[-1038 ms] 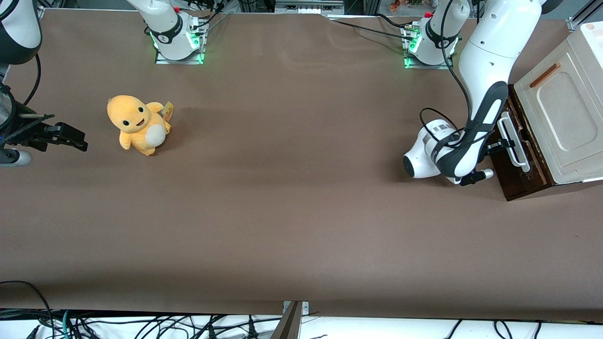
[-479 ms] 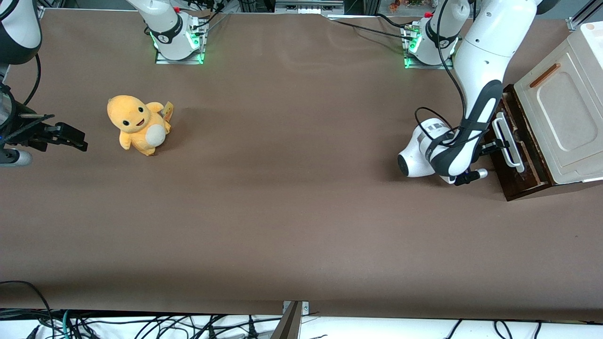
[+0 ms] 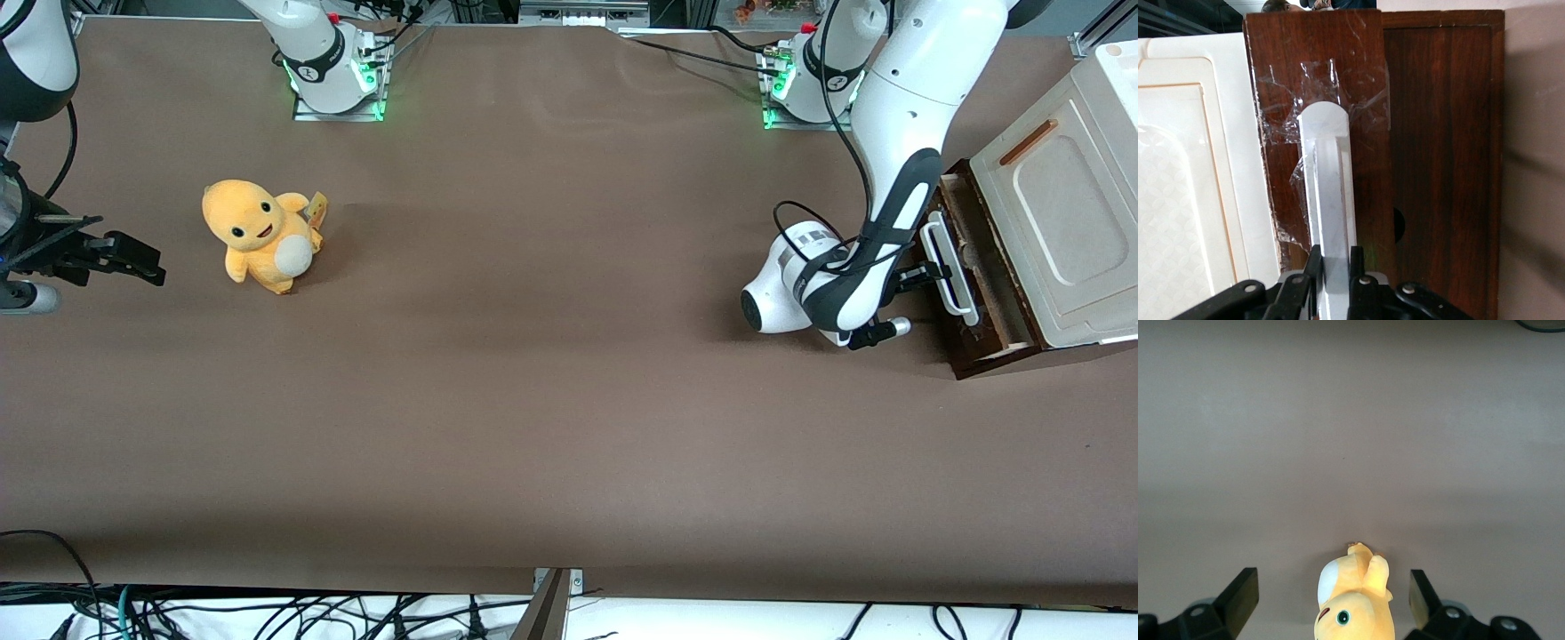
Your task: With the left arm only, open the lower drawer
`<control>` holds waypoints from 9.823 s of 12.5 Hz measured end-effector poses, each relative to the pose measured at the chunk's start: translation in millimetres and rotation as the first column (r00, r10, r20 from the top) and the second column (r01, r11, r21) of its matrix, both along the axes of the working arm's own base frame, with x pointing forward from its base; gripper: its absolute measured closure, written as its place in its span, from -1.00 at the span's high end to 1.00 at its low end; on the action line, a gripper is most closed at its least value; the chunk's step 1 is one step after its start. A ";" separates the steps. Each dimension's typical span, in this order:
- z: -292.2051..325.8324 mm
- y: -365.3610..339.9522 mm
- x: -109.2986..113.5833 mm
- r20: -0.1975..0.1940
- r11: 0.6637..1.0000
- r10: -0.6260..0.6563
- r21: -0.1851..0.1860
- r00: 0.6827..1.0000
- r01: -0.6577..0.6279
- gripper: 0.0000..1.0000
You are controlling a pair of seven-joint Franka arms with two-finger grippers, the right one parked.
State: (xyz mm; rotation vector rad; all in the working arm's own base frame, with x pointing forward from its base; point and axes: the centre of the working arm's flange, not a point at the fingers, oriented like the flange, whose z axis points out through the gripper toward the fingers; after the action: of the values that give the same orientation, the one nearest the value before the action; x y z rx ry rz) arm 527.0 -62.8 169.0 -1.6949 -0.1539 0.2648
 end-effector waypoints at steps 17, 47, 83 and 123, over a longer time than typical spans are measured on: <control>11.2 -25.7 3.5 0.013 1.000 0.010 -0.022 1.000 -0.010 -0.62; 18.9 -39.5 10.1 0.029 0.997 0.042 -0.062 0.999 -0.040 -0.63; 276.8 -107.3 122.3 0.023 0.557 0.257 -0.821 0.966 -0.129 1.00; 350.6 69.7 159.5 0.179 0.143 0.030 -0.974 0.983 0.174 1.00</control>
State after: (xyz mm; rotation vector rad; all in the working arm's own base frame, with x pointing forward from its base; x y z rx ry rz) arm 686.6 6.9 519.6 -3.1328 0.0318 0.1339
